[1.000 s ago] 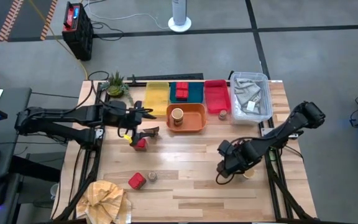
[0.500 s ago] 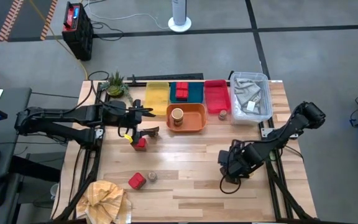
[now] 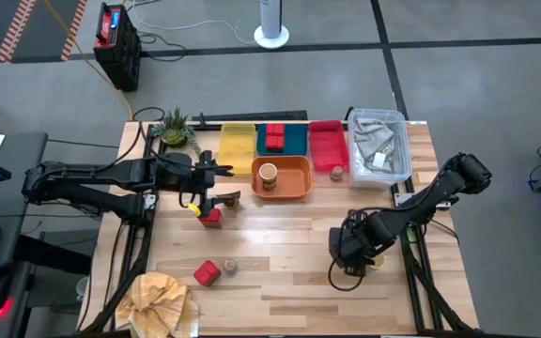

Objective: Sort spices by type
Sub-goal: Put the gold seasoning bottle into the orange bin

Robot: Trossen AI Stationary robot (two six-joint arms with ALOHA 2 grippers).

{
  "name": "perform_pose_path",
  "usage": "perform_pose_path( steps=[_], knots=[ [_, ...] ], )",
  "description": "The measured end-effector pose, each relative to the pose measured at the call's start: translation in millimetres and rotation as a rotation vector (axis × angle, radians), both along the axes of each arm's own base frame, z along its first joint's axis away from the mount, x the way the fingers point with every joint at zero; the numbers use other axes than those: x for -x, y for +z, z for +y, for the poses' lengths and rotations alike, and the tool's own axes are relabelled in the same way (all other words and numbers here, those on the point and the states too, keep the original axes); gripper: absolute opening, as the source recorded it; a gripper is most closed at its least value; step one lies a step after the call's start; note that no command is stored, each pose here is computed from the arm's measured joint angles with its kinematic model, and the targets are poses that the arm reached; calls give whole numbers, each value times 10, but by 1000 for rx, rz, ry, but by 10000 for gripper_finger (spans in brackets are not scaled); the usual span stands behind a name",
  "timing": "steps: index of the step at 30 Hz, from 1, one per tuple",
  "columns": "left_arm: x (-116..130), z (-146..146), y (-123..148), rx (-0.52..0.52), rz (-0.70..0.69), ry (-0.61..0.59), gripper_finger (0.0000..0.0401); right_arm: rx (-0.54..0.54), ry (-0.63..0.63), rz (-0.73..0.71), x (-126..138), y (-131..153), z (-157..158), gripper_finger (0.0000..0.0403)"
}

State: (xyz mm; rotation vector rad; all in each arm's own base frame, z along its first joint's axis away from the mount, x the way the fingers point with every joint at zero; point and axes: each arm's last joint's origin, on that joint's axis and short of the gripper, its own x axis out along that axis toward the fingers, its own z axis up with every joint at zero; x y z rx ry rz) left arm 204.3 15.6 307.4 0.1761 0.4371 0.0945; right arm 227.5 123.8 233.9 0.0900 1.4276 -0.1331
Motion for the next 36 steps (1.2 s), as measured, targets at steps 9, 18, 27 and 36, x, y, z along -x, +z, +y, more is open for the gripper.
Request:
perform_pose_path(
  steps=[9,18,27,36],
  knots=[
    [3,13,-1,-19,3,39,322,-23,-39,108,7,0,-163,365],
    [10,16,-15,-23,20,48,322,-2,-43,157,107,-128,-130,366],
    [12,15,-22,-13,26,52,322,4,-32,166,129,-164,-123,325],
    [12,15,-21,19,20,66,322,-12,-28,132,48,-127,-179,300]
  ],
)
